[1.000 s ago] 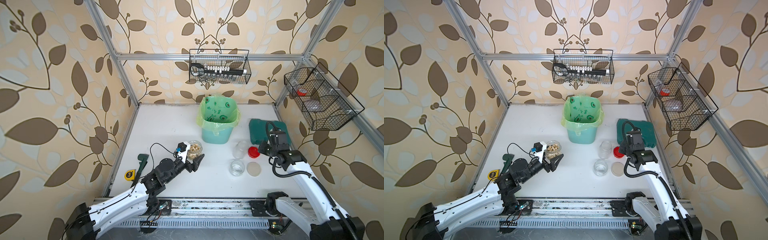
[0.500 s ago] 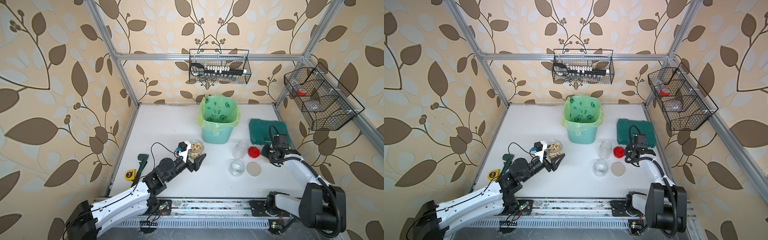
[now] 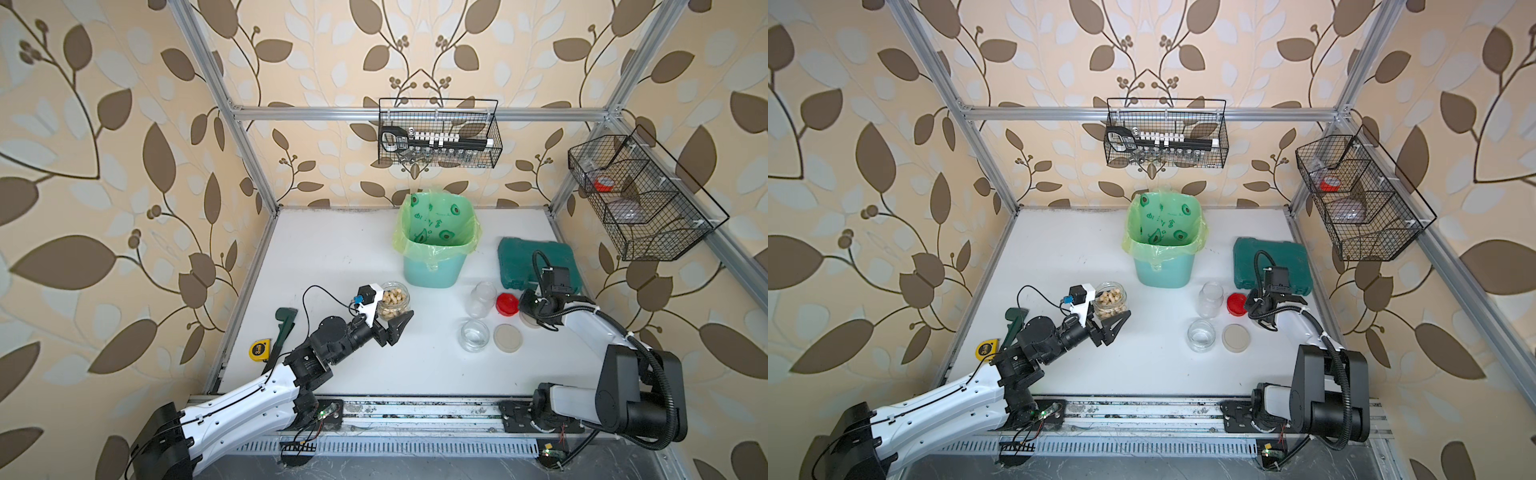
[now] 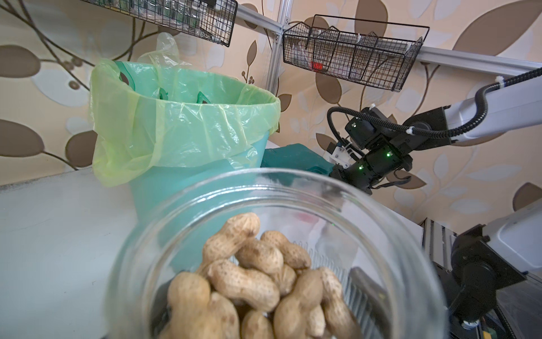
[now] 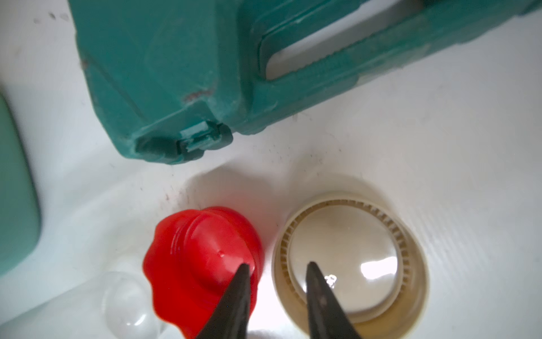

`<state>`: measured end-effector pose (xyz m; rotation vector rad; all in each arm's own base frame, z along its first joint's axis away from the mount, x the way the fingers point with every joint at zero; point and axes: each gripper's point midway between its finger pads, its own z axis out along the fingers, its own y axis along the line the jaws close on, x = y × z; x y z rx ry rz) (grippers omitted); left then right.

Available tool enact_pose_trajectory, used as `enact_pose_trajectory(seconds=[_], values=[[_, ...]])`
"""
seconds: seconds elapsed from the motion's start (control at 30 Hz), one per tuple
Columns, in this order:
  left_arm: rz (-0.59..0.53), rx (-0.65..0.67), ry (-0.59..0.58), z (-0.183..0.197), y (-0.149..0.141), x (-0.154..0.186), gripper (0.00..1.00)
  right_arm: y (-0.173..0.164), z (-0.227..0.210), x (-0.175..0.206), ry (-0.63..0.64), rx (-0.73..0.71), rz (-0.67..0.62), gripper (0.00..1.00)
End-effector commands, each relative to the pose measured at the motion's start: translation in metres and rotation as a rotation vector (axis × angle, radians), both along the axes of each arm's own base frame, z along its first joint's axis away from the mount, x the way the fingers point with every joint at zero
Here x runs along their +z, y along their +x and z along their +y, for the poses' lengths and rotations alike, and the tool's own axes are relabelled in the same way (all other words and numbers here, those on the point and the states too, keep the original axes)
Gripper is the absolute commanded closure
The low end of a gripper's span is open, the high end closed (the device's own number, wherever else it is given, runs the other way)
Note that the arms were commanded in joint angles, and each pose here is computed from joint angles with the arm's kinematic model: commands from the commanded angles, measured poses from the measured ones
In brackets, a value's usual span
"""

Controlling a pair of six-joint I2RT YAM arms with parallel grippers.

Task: Empty moldy peanuts from jars
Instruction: Place the lid at the center of the board, then pour the moldy peanuts from the jar into the trash bin.

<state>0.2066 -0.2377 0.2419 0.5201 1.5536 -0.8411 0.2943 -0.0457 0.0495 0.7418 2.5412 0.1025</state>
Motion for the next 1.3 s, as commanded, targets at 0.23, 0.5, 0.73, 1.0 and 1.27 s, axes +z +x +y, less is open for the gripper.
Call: enact_pose_trajectory(seconds=[0.23, 0.5, 0.73, 1.0, 1.27], values=[[-0.108, -0.081, -0.131, -0.001, -0.018, 0.044, 1.0, 0.003, 0.018, 0.069, 0.055, 0.063, -0.232, 0.32], [-0.155, -0.132, -0.156, -0.003, -0.028, 0.056, 1.0, -0.014, 0.066, 0.178, 0.201, 0.256, -0.558, 0.01], [-0.198, -0.12, -0.199, 0.007, -0.034, 0.066, 1.0, -0.031, 0.113, 0.224, 0.432, 0.437, -0.634, 0.01], [-0.21, -0.146, -0.232, 0.009, -0.042, 0.071, 1.0, -0.05, 0.139, 0.232, 0.581, 0.561, -0.629, 0.01], [-0.217, -0.183, -0.244, 0.008, -0.048, 0.075, 1.0, -0.048, 0.148, 0.224, 0.617, 0.567, -0.598, 0.01]])
